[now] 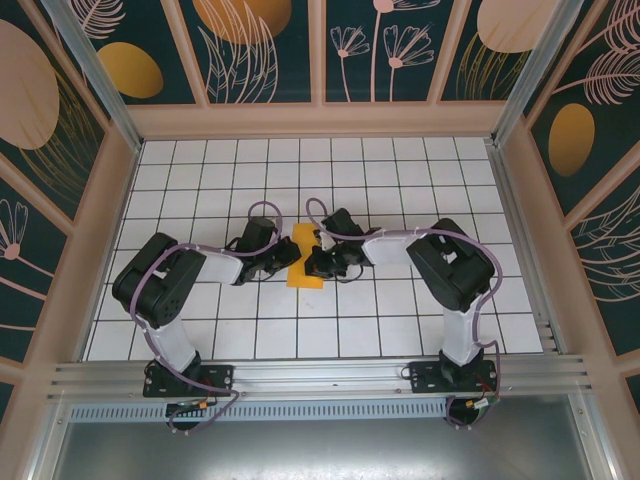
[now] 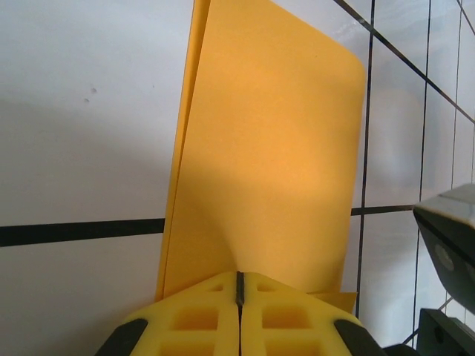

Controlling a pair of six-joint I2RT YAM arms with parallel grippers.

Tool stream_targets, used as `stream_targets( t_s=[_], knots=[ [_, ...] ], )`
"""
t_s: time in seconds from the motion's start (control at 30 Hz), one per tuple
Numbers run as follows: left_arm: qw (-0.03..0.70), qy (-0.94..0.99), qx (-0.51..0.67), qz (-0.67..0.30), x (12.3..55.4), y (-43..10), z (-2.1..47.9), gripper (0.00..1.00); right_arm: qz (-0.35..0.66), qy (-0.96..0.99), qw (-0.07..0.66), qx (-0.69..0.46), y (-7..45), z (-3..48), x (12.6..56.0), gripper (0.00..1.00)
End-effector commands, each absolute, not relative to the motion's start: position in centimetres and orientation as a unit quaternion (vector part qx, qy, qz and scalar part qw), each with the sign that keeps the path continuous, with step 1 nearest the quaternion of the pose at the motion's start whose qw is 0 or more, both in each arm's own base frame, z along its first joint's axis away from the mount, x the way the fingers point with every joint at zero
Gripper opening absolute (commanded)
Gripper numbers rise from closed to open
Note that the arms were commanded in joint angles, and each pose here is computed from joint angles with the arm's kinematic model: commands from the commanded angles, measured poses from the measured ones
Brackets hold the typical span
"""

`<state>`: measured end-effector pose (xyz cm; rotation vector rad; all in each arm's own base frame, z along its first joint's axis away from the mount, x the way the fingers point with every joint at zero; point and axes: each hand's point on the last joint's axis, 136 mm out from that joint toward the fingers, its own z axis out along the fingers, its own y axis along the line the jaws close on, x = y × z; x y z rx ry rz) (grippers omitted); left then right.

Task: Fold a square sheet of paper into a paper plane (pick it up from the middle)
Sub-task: Fold the triangle a second time at the center of the table.

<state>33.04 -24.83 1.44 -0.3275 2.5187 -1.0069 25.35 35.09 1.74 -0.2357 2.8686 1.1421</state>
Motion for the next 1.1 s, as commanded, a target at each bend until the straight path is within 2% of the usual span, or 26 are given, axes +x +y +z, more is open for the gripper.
stream_targets(
  t_s=[0.0,0.47,0.57,0.77,0.83,0.93,1.07],
  knots=[
    [0.173,0.932,-0.152,-0.281,31.7,-22.1,-3.1,0.07,0.337,0.939,-0.018,-0.060,32.7,0.4,22.7,0.02],
    [0.172,0.934,-0.150,-0.276,31.7,-22.0,-3.2,0.07,0.328,0.943,-0.029,-0.041,29.1,-0.3,19.0,0.03],
    [0.173,0.933,-0.147,-0.279,31.7,-22.2,-3.0,0.08,0.327,0.944,-0.018,-0.034,28.7,0.2,19.6,0.03],
    [0.174,0.924,-0.128,-0.315,32.0,-23.5,-1.5,0.10,0.364,0.930,0.051,-0.017,29.6,4.0,23.2,0.06],
    [0.176,0.920,-0.126,-0.328,32.0,-23.9,-0.8,0.11,0.362,0.930,0.066,0.005,29.6,4.4,24.8,0.11],
    [0.179,0.915,-0.124,-0.340,32.3,-24.2,0.1,0.12,0.359,0.929,0.079,0.037,29.5,4.3,26.6,0.24],
    [0.181,0.914,-0.120,-0.343,32.4,-24.4,0.6,0.13,0.367,0.924,0.085,0.062,29.8,4.2,28.2,0.30]
  ],
)
